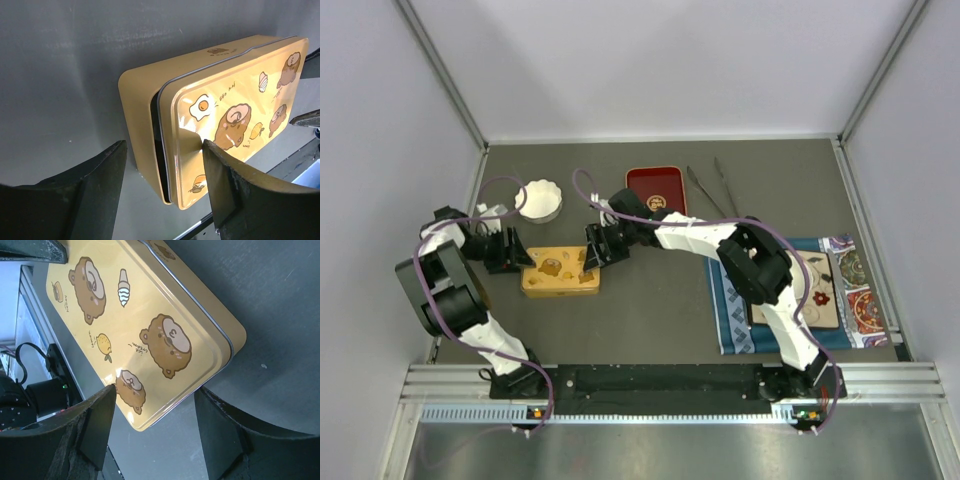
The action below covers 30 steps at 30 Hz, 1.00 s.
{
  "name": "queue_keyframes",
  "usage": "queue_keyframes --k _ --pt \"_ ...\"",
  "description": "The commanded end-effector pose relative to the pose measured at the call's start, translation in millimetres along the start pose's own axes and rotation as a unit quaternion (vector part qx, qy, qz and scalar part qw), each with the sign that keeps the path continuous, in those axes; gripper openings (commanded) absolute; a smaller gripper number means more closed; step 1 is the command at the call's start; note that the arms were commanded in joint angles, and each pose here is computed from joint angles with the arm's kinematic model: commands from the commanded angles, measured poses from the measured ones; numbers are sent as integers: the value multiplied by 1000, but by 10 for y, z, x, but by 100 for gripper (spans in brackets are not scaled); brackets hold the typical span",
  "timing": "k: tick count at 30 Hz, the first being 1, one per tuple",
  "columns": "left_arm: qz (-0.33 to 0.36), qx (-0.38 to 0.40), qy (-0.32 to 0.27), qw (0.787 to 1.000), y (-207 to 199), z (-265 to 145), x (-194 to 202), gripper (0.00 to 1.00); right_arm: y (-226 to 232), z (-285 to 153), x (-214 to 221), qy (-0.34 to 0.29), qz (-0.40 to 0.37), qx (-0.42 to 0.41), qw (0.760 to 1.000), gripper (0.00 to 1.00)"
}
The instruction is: Pack the cookies
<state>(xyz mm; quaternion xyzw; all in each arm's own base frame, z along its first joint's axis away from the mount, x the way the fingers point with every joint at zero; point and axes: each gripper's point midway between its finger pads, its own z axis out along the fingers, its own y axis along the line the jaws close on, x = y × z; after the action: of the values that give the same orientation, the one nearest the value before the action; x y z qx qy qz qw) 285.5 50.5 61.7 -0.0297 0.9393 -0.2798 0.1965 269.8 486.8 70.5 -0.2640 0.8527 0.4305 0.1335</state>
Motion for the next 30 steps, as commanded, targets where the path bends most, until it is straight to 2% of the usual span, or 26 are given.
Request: queue_keyframes --k 1,30 --pt "22 9 -9 1000 20 5 -66 67 164 57 -148 -14 -26 -16 999 64" --pt "35 68 0 997 -159 -23 48 70 293 140 -167 -8 -43 -16 999 64"
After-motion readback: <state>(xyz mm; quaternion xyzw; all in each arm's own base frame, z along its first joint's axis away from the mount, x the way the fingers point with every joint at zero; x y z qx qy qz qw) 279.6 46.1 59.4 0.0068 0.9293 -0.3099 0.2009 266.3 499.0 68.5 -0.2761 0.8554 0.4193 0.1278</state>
